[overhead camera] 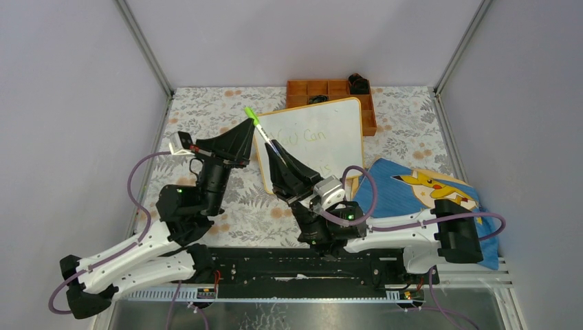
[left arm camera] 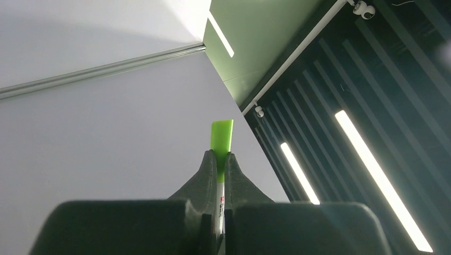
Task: Write a sentence on the whiteboard
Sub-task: Close the whiteboard marker at the center of the board.
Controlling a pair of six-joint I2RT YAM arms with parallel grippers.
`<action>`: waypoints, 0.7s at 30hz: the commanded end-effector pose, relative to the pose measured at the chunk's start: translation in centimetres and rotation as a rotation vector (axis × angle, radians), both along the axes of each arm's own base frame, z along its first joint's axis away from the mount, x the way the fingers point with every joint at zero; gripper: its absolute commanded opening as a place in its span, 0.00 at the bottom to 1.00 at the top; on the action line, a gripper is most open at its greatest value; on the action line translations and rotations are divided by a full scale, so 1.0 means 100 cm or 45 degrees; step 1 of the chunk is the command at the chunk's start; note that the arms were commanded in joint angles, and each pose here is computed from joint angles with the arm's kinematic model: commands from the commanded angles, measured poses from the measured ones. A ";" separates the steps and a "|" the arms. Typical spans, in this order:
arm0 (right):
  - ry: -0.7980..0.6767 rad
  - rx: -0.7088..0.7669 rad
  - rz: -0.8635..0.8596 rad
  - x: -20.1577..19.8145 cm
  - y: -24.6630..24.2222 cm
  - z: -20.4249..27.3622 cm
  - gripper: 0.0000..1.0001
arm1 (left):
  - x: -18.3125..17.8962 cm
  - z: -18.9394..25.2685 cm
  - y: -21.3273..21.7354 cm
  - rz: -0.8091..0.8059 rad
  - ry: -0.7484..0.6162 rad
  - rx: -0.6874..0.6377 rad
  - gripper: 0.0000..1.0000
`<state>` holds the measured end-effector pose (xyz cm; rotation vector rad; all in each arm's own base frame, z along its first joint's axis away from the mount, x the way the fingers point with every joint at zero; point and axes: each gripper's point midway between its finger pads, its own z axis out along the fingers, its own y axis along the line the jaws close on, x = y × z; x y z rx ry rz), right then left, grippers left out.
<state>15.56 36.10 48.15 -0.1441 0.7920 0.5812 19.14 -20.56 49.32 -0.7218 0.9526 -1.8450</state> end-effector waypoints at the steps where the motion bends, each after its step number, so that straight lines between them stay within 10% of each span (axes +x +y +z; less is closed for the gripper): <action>1: 0.048 0.146 -0.040 0.020 -0.028 0.015 0.00 | -0.053 -0.037 -0.058 -0.366 -0.108 0.320 0.00; 15: 0.057 0.156 -0.002 0.017 -0.032 0.015 0.00 | -0.050 -0.021 -0.044 -0.267 -0.146 0.342 0.02; 21: 0.071 0.176 0.031 0.015 -0.037 0.018 0.00 | -0.048 -0.022 -0.036 -0.213 -0.152 0.370 0.38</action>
